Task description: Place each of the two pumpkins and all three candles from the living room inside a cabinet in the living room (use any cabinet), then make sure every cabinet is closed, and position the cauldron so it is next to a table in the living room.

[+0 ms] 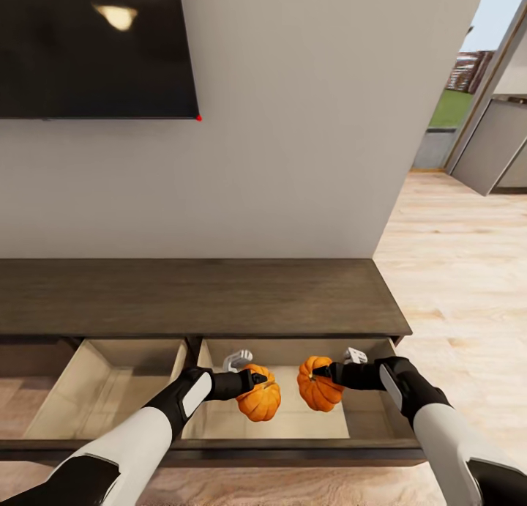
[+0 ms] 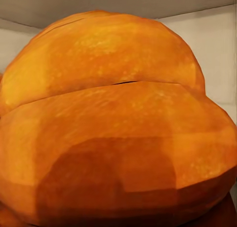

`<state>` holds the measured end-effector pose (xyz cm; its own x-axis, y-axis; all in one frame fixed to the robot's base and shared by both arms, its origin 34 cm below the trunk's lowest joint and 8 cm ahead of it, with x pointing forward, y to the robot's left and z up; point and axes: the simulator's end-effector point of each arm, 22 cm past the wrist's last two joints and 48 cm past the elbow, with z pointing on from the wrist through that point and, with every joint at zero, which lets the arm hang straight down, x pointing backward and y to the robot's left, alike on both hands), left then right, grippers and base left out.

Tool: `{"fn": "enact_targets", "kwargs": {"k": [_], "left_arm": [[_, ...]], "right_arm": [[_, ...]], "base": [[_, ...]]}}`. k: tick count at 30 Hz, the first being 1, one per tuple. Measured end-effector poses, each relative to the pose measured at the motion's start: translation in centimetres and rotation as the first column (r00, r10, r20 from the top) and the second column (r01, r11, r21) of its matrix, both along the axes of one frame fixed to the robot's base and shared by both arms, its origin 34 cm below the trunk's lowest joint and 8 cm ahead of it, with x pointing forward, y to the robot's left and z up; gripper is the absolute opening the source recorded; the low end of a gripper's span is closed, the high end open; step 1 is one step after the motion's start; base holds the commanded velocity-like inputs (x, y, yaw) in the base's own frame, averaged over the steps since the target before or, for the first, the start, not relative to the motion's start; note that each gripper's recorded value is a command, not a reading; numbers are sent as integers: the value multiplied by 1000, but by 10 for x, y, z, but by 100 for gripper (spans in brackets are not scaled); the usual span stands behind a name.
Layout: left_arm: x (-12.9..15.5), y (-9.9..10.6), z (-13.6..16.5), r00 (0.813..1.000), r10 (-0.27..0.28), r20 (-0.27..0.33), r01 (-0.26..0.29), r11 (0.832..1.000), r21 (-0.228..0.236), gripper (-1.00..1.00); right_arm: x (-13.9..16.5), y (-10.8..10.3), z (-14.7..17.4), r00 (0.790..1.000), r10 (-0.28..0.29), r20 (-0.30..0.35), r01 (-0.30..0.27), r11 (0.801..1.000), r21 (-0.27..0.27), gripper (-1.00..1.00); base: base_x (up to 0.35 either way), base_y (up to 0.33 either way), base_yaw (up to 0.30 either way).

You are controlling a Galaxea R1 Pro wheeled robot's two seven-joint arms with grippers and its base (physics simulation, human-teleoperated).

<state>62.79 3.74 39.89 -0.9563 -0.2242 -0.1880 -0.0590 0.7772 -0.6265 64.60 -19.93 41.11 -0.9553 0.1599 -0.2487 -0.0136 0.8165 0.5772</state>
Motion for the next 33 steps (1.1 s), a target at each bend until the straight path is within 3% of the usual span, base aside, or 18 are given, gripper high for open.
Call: {"fn": "enact_targets", "kwargs": {"k": [9,19,24,33], "left_arm": [[-3,3,-9,1000,1,-15,-1,1000,8,-100],[0,4,-13,1000,3,-15,-3,1000,9,-100],[0,5,-18,1000,-23,-3,23,999,37,-100],[0,5,-24,1000,-25,2,25,999,44,-100]], "right_arm": [[-2,-11,-16,999,-16,-28,14,997,-70,-100],[-7,-11,-26,999,-17,-47,14,997,-74,-100],[-8,-12,-29,998,-19,-54,15,997,-74,-100],[-10,-13,-36,998,-19,-65,14,997,-72,-100]], "base": [[0,0,0],[0,0,0],[0,0,0],[0,0,0]]}}
